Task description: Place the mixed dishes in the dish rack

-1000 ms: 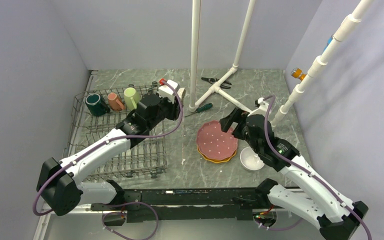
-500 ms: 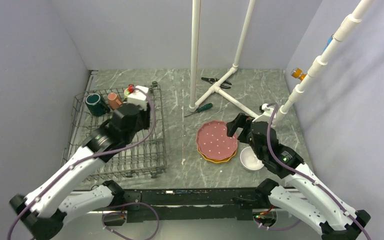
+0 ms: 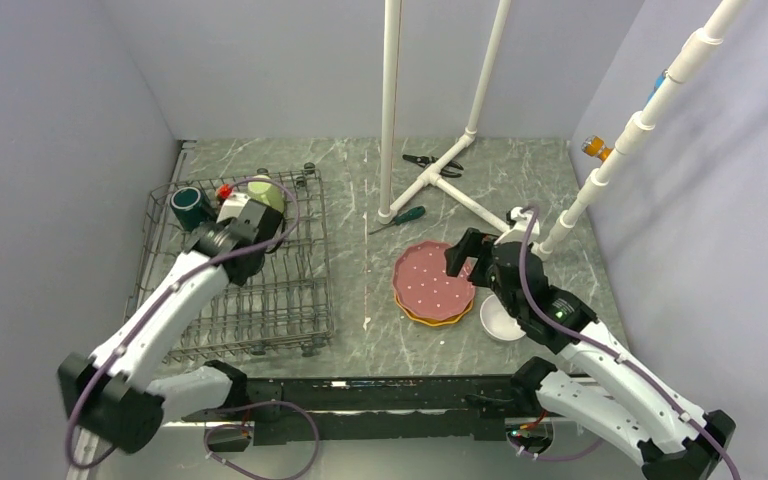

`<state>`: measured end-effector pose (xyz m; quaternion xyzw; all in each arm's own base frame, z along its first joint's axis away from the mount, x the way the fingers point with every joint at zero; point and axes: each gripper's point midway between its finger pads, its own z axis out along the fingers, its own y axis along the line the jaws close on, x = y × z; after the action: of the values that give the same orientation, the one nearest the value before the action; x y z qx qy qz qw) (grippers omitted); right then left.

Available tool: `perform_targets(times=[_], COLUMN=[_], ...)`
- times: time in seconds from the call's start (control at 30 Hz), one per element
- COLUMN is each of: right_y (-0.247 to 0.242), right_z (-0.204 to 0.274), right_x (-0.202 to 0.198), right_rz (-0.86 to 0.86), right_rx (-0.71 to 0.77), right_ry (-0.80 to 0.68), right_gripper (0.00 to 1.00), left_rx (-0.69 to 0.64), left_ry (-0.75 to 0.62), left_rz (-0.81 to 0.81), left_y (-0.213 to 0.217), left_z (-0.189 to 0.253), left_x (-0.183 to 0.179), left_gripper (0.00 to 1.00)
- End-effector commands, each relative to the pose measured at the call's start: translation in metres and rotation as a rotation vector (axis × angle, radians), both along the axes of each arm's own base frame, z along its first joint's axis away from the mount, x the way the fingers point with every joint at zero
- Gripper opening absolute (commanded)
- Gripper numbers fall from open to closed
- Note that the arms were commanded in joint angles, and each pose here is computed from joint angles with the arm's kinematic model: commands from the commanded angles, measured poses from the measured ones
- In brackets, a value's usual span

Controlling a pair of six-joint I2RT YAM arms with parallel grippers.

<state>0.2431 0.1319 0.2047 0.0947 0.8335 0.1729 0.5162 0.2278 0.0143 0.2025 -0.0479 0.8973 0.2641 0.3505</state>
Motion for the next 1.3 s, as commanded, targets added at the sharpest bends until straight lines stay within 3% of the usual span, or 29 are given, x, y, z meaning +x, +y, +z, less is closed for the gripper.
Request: perform_targets(times=[0.0, 0.4, 0.63, 1.2, 1.27], right_y=[-0.001, -0.007, -0.007, -0.006, -0.006], right_z=[0.019, 0.025, 0.022, 0.020, 0.020], right_x=[-0.002, -0.006, -0.007, -0.003, -0.002], right_rz=[0.000, -0.002, -0.004, -0.010, -0.011], right_rx=[0.063, 0.062, 0.074, 0.063, 0.063], right_ry=[-0.065, -0.090, -0.093, -0.095, -0.095], right_gripper=[0.97, 0.97, 0.97, 0.97, 0.97], left_rx=[0.077, 0.202, 0.045, -0.037, -0.050], left_ry=[0.103, 0.237, 0.216, 0.252, 0.261], left_rz=[0.305, 0.663, 0.789, 1.036, 1.044], left_y=[0.034, 0.054, 0.064, 0.087, 0.088], left_z=[-0.006, -0.055, -0.088, -0.129, -0.131], left_x=[-0.025, -0.045, -0.052, -0.068, -0.066], left_gripper=[0.00, 0.00, 0.00, 0.00, 0.04])
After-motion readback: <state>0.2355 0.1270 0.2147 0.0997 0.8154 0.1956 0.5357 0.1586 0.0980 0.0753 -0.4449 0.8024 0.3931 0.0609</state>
